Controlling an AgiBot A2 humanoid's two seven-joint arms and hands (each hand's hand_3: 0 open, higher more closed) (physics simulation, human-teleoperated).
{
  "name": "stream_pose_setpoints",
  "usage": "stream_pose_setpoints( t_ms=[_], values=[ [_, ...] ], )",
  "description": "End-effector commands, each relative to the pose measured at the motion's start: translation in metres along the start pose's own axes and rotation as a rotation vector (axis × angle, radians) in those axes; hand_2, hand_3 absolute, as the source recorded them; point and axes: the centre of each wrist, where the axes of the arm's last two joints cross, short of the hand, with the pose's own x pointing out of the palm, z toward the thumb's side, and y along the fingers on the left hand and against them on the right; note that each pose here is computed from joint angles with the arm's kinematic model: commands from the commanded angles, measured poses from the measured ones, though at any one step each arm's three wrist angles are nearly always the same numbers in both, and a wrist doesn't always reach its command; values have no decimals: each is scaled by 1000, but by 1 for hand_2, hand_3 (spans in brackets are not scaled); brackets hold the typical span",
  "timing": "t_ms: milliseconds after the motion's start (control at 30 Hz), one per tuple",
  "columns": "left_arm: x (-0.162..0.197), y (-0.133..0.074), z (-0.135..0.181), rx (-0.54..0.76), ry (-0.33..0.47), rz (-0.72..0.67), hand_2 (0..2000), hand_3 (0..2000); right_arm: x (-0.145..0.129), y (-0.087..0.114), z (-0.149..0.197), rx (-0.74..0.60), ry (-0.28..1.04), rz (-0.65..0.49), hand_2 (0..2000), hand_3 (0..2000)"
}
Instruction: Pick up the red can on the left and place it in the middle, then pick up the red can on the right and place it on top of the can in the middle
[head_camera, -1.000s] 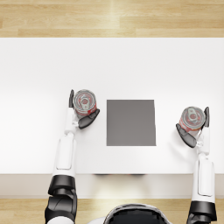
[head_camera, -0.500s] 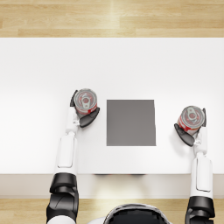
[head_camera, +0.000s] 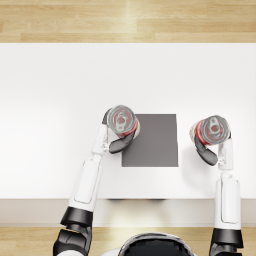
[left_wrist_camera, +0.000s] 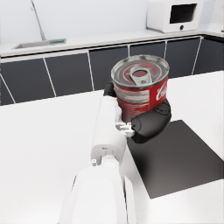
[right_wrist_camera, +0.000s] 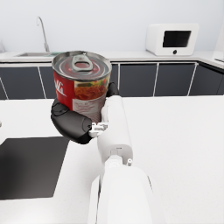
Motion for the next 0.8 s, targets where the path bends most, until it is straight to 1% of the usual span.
stream_pose_setpoints(
  t_ms=[33, 233, 367, 533, 800],
  values=[
    [26, 4, 11, 34, 32, -92, 2000, 1520, 6, -7, 33, -123, 1, 22, 2000, 1520],
    [45, 5, 3, 2, 40, -148, 2000, 1520, 10, -9, 35, -130, -8, 37, 2000, 1520],
    [47, 9, -7, -41, 32, -142, 2000, 1520, 15, -11, 39, -143, -12, 63, 2000, 1520],
    [51, 7, -24, -104, 30, -145, 2000, 1520, 18, -13, 42, -153, -18, 81, 2000, 1520],
    [49, 4, -35, -139, 5, -123, 2000, 1520, 22, -16, 46, -170, -29, 88, 2000, 1520]
  ],
)
